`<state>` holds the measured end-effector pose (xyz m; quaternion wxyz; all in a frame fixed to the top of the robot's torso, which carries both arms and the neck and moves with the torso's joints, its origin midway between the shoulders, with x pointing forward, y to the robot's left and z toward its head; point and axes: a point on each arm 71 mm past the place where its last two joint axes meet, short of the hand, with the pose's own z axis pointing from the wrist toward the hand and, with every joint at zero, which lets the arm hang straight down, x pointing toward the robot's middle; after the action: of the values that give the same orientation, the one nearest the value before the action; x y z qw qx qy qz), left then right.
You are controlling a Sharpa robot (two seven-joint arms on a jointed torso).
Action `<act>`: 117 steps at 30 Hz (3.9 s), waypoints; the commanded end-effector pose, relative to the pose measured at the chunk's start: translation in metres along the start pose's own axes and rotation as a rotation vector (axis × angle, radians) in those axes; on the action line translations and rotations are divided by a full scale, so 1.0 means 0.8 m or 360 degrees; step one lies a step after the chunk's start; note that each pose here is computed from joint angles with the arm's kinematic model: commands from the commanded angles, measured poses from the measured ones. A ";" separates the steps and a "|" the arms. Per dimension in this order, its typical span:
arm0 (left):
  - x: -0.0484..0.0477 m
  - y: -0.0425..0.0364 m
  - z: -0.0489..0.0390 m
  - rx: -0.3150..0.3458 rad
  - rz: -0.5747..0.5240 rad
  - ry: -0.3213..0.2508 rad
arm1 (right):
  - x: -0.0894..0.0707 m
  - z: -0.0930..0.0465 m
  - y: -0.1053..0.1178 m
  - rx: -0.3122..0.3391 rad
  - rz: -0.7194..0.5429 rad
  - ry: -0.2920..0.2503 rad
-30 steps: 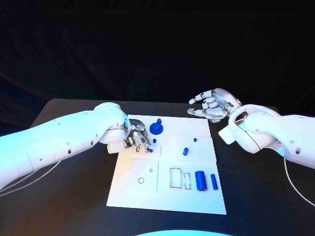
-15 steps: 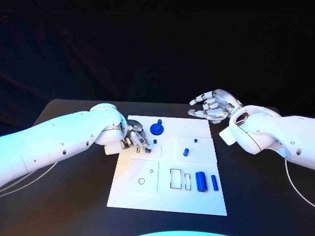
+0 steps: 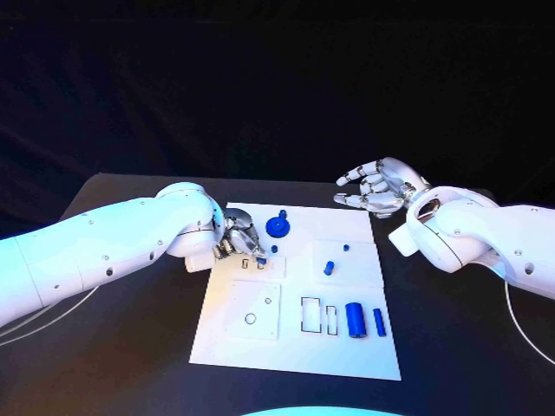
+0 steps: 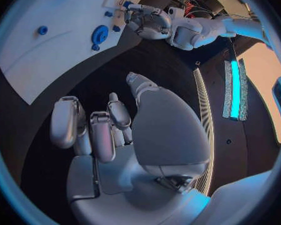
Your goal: Assemble the parts on the task board
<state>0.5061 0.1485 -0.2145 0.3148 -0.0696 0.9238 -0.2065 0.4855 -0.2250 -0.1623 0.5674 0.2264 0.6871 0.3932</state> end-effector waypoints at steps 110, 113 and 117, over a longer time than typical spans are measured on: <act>0.015 -0.0063 0.011 -0.0069 0.0228 0.0016 | 0.002 -0.001 -0.001 -0.0008 -0.0023 0.0031; 0.016 -0.0071 0.012 -0.0073 0.0228 0.0023 | 0.002 -0.001 -0.001 -0.0008 -0.0023 0.0031; 0.017 -0.0081 0.013 -0.0078 0.0222 0.0026 | 0.002 -0.001 -0.001 -0.0008 -0.0023 0.0031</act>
<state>0.5048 0.1396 -0.2241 0.3328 -0.0167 0.9292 -0.1601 0.4851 -0.2259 -0.1639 0.5661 0.2247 0.6906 0.3901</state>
